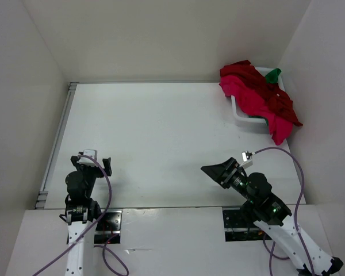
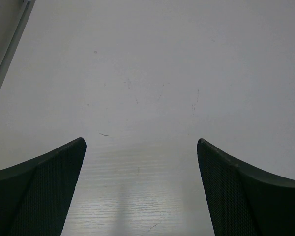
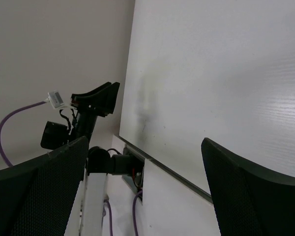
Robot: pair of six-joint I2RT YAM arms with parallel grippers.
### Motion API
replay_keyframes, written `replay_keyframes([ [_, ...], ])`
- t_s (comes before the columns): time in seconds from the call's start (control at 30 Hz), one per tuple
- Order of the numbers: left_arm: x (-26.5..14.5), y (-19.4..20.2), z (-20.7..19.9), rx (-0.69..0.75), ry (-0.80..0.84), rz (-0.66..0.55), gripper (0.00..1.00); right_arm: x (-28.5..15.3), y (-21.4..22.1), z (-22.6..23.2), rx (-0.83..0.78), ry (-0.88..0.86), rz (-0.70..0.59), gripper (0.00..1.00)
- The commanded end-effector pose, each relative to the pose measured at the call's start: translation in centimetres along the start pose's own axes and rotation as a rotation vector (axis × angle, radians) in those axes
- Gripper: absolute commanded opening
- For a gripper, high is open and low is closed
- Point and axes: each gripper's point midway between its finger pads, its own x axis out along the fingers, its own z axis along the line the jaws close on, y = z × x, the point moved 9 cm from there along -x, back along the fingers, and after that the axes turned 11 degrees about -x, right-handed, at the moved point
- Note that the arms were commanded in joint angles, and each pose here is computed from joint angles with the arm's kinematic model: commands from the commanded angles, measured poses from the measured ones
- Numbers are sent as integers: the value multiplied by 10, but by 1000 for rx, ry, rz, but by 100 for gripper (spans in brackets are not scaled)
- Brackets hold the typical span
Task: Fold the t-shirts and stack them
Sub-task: Grab crumpled tshirt from bin with the right arm
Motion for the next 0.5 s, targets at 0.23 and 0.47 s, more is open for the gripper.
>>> replay_keyframes([
  [0.23,-7,-23,-21,394,348,-141,100,-14,-18,37,-111,-184,-40,99],
  [0.47,-17,-83,-40,1208,524,-545,100,19,-84,115,-579,-99,31,99],
])
